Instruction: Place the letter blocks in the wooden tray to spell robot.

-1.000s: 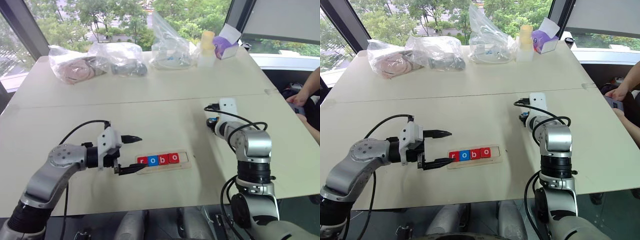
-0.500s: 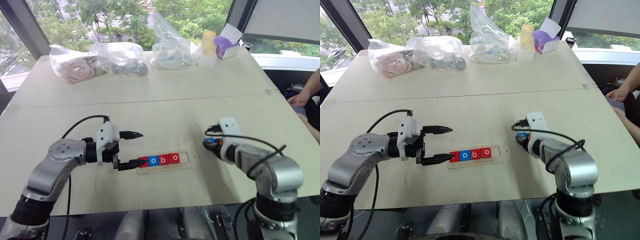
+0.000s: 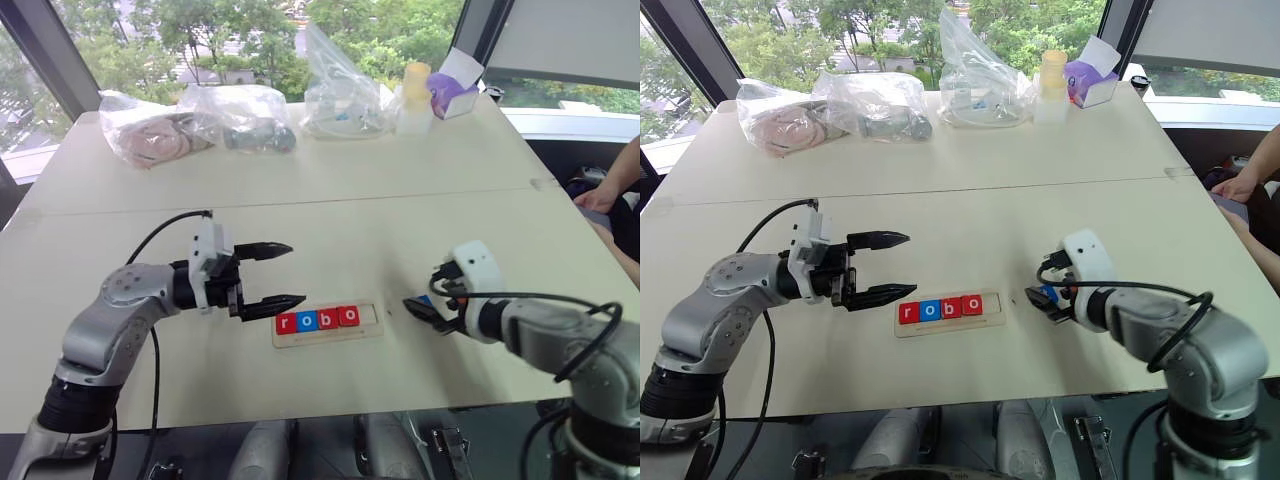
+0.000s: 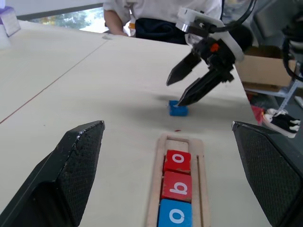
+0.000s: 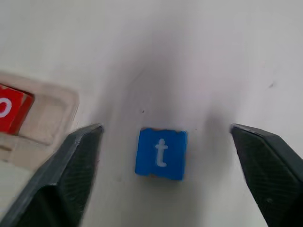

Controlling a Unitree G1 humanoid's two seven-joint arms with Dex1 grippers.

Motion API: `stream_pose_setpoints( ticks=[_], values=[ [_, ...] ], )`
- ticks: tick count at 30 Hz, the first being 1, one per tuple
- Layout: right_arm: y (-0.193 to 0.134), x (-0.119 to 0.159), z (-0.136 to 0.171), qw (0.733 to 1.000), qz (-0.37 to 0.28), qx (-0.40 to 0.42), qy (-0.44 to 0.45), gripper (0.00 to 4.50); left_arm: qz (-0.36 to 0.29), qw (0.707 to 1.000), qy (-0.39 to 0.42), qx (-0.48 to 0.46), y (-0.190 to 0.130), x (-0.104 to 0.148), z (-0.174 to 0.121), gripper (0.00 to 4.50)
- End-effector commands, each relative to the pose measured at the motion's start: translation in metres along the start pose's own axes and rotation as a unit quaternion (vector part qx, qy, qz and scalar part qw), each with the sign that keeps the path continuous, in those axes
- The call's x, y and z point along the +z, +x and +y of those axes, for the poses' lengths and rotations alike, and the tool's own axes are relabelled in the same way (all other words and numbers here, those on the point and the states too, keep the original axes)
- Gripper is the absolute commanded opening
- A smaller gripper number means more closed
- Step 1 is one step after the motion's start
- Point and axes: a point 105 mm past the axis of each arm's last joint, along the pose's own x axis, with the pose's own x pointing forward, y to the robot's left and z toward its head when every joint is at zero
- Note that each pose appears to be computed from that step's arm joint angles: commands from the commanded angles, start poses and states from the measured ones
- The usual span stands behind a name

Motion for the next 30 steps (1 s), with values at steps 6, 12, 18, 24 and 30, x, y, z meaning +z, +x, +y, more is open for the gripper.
stream_pose_setpoints(
  ticks=[6,12,18,24,30],
  values=[
    [-0.014,0.006,0.002,0.963,-0.044,0.196,-0.18,4.49,0.006,1.0,0.006,-0.021,-0.001,0.006,-0.009,4.5],
    [0.003,-0.005,-0.01,0.918,-0.051,0.234,-0.314,4.49,0.004,1.0,-0.002,-0.026,0.001,0.006,-0.012,4.5],
    [0.029,-0.017,-0.029,0.878,-0.032,0.238,-0.413,4.49,0.004,1.0,-0.002,-0.028,0.001,0.008,-0.014,4.5],
    [0.044,-0.018,-0.036,0.871,-0.027,0.254,-0.42,4.49,0.001,1.0,-0.003,-0.027,0.001,0.01,-0.016,4.5],
    [0.046,-0.018,-0.036,0.866,-0.031,0.271,-0.418,2.69,0.004,1.0,-0.006,-0.028,-0.001,0.009,-0.02,4.5]
  ],
)
